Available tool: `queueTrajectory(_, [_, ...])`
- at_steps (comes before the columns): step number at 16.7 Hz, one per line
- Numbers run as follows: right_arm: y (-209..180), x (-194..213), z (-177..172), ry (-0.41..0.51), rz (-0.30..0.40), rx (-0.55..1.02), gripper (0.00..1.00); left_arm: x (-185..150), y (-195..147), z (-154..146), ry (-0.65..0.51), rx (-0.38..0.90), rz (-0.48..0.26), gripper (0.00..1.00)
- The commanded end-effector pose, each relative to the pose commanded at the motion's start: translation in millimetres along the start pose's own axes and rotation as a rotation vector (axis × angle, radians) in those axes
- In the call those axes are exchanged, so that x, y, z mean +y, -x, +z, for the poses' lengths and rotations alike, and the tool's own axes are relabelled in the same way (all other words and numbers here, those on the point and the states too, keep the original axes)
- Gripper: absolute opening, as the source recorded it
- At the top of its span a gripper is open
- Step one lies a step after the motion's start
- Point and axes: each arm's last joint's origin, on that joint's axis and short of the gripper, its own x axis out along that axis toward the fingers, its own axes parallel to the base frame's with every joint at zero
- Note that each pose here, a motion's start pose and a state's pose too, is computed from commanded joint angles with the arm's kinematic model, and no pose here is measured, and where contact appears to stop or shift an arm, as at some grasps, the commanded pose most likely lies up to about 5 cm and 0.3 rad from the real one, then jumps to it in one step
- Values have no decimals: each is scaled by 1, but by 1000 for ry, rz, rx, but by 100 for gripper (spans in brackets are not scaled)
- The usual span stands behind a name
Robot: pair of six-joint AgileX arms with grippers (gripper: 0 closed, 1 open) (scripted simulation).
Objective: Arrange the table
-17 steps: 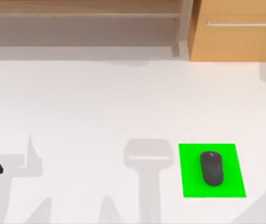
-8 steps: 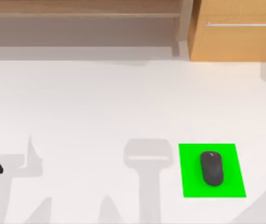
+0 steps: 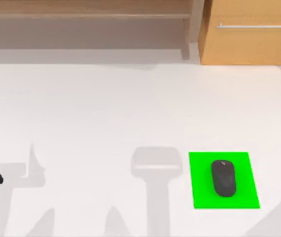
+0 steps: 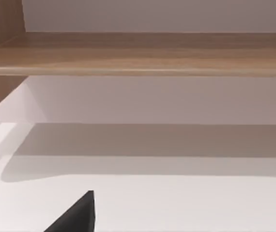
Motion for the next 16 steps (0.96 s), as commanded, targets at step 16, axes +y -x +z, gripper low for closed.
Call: queueTrajectory(16, [49,-13,1,0,0,-2,100,0,0,0,0,0,0,100])
